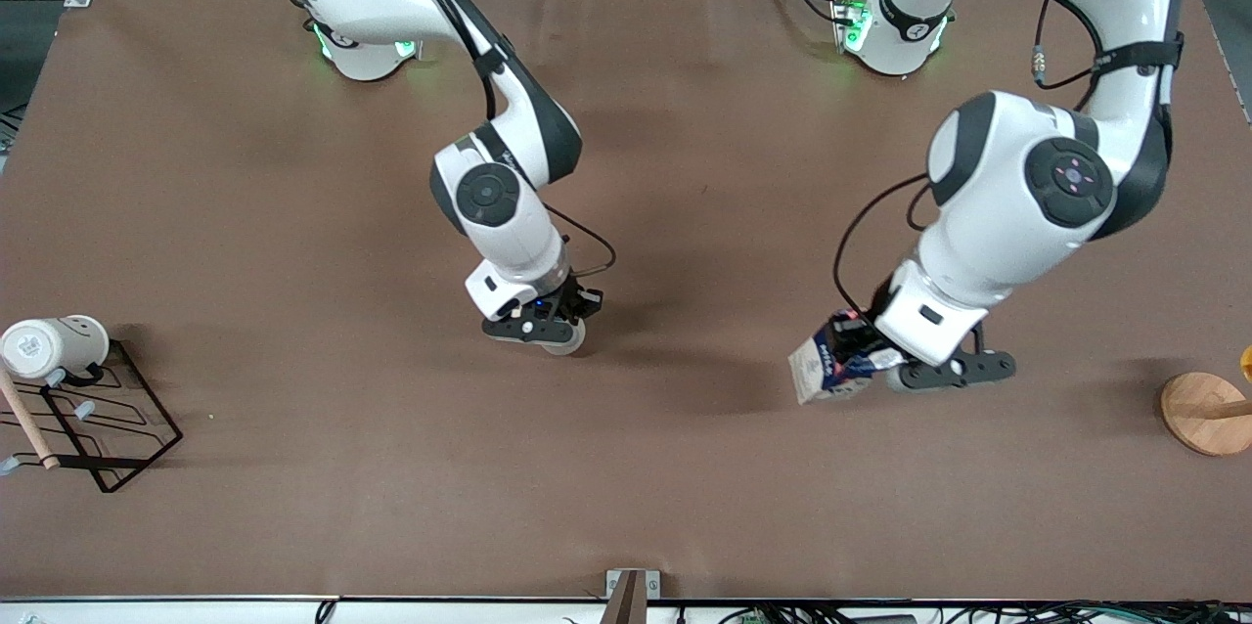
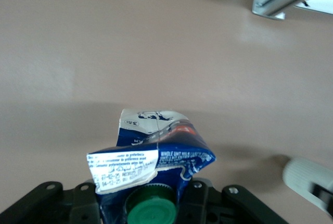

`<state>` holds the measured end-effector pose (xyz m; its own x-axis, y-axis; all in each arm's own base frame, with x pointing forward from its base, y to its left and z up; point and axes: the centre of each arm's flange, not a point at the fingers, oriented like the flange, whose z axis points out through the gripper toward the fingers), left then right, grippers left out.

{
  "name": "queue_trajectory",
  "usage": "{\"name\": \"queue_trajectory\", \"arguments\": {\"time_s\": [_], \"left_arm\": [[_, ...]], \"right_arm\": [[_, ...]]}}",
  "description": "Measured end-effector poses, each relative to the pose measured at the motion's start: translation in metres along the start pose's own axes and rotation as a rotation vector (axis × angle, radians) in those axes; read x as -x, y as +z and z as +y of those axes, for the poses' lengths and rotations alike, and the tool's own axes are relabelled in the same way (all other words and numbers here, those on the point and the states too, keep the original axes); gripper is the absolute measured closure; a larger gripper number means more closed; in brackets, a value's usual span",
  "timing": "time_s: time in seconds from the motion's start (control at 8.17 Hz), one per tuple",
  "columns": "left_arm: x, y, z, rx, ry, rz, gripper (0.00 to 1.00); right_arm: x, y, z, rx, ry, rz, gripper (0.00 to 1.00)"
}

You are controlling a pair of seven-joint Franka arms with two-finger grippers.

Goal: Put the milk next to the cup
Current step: 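Carry the mug and the milk carton toward the table middle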

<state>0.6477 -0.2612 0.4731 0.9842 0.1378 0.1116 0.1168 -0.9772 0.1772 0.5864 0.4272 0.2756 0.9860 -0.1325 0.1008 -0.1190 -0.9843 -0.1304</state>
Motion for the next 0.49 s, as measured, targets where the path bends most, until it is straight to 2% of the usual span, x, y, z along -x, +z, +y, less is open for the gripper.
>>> {"name": "queue_trajectory", "arguments": {"time_s": [0.49], "left_arm": [[0.057, -0.005, 0.081, 0.001, -0.029, -0.043, 0.6]], "right_arm": [[0.0, 0.011, -0.008, 0.011, -0.016, 0.008, 0.96]]}}
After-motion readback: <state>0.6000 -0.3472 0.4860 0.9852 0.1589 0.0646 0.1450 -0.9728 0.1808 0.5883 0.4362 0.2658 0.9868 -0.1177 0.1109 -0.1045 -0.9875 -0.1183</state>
